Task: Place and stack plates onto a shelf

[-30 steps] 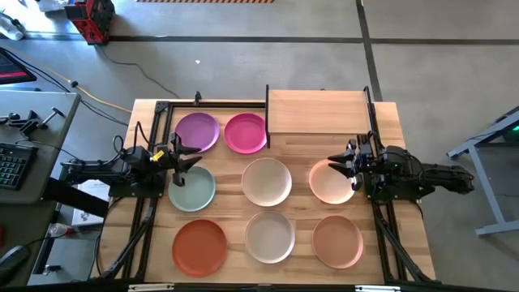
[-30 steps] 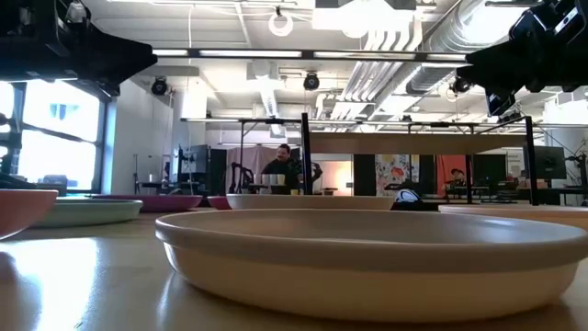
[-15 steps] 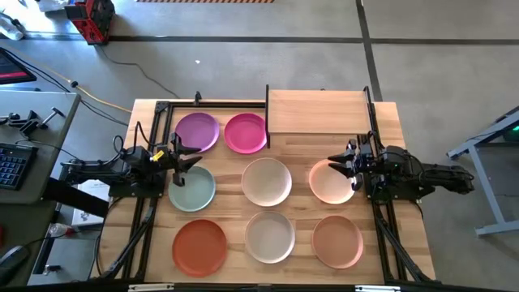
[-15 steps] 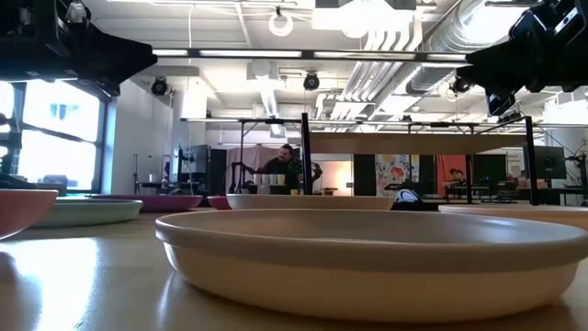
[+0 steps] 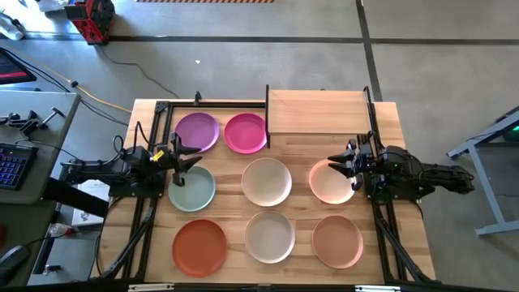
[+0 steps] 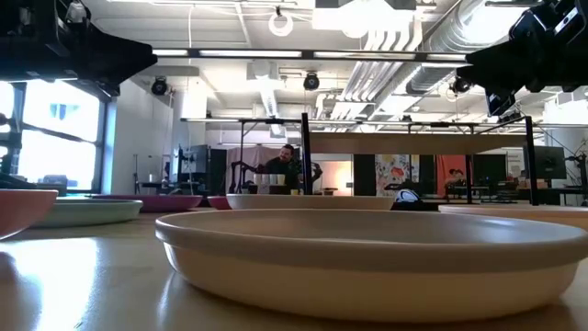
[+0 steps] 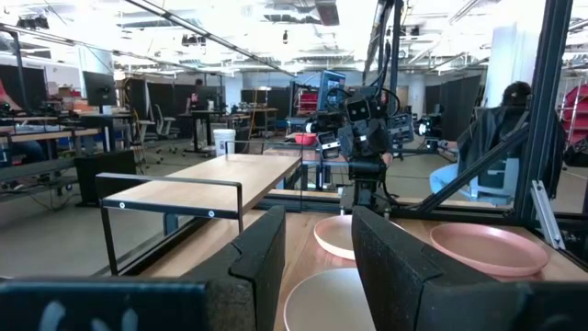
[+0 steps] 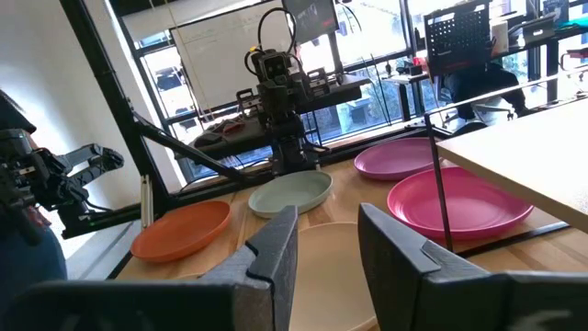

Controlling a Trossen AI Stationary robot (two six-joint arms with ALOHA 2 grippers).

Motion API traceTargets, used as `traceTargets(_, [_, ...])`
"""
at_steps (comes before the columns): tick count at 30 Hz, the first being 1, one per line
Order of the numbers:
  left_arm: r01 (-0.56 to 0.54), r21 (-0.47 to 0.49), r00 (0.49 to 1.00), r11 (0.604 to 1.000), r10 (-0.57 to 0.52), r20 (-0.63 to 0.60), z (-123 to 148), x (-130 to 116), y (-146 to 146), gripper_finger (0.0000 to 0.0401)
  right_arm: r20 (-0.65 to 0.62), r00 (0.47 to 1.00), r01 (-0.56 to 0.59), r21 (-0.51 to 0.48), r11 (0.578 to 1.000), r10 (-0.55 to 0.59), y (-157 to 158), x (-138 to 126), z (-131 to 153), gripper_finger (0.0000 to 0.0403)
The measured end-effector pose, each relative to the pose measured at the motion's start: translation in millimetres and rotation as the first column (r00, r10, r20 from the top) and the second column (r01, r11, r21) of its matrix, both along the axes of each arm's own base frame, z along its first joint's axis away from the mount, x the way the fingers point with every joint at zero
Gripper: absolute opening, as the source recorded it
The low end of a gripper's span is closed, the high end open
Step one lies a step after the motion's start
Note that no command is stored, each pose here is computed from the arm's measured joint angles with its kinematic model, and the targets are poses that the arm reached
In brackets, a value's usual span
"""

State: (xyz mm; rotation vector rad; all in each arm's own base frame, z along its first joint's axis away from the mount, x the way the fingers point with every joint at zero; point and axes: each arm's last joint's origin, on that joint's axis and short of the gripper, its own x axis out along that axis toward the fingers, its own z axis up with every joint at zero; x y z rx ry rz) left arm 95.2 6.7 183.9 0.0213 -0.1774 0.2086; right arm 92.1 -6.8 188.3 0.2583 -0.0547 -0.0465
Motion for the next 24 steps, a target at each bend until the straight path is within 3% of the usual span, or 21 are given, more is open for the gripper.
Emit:
traceTargets(15, [0.001,-0.004,1.0,1.0,-0.001,0.001,0.0,0.0,0.0,0.0117,0.0,1.0,0.0,0.0,1.0,0.0,0.0,0.0,-0.1,0.0099])
traceTargets(24, [-0.014,-0.131,0.999,0.991,0.017,0.028,0.0,-0.3,1.1,0.0117,0.0,1.0,0.0,0.0,1.0,0.0,0.0,0.0,0.0,0.0099])
